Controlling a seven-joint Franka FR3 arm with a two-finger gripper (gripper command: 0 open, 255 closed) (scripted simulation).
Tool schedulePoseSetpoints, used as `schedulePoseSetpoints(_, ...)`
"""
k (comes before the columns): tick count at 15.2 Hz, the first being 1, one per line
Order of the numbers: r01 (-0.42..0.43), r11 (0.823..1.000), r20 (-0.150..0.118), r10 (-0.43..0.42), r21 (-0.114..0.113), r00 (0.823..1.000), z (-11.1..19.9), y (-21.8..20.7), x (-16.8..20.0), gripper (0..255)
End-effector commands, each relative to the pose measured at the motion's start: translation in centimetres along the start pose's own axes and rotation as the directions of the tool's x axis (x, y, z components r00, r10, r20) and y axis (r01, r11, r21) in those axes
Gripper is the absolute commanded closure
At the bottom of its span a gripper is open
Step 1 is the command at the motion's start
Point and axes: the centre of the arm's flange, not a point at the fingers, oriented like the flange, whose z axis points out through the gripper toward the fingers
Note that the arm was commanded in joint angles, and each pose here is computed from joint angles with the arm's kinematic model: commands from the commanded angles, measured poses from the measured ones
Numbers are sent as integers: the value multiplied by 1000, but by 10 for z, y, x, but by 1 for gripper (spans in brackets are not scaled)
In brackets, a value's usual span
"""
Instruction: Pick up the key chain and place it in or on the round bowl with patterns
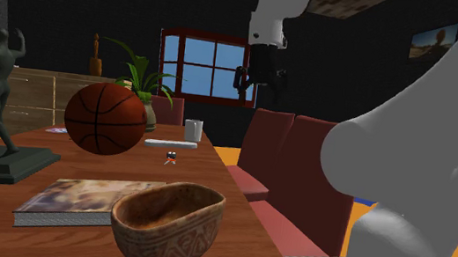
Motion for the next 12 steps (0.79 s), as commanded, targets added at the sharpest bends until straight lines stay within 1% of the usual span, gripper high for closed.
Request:
schedulePoseSetpoints(1, 1, 1000, 0, -1, 5, 1000, 13, -18, 10, 0)
schedulePoseSetpoints(12, 12, 1000, 4, -12, 25, 1000, 87, -127, 67, 0)
